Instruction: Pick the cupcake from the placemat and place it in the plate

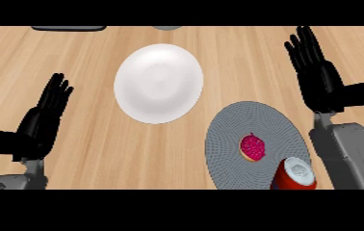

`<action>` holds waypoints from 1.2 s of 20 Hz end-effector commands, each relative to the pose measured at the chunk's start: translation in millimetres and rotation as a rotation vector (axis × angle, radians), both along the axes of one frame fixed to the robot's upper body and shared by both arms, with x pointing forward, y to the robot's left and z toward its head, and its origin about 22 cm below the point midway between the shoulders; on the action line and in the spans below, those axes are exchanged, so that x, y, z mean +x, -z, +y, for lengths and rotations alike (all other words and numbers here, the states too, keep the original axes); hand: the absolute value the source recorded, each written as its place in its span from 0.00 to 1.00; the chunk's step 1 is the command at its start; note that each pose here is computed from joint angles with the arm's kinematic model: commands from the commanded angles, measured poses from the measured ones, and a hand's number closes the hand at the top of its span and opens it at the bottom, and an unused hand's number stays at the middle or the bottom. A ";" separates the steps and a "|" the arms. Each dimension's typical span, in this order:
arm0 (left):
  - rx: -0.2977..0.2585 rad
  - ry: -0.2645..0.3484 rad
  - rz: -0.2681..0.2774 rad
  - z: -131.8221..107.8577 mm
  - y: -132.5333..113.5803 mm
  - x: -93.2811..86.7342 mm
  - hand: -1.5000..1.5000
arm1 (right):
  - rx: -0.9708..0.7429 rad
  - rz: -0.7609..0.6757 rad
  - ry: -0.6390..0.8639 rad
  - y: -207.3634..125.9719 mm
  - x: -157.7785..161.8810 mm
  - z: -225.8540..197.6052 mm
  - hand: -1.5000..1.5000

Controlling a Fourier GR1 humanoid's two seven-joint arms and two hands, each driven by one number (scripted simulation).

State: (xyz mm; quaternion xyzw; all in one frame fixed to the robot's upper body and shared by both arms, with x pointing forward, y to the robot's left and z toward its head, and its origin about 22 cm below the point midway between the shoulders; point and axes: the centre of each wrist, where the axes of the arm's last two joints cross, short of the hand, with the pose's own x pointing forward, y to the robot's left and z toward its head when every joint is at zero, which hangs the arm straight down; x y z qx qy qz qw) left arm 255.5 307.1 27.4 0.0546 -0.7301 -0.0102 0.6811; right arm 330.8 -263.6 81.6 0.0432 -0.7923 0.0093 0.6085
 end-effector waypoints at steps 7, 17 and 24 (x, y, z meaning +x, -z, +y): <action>-0.058 0.003 0.364 -25.4 59.4 -24.0 0.50 | -0.716 -0.231 -0.205 -115.6 13.6 -46.3 1.00; -0.101 0.051 0.448 -65.0 60.7 -13.3 0.50 | -0.267 -0.243 -0.186 -8.6 18.6 -109.2 0.00; -0.081 0.048 0.441 -70.9 58.8 -19.5 0.50 | -0.701 -0.143 -0.359 -47.5 11.4 -114.0 0.00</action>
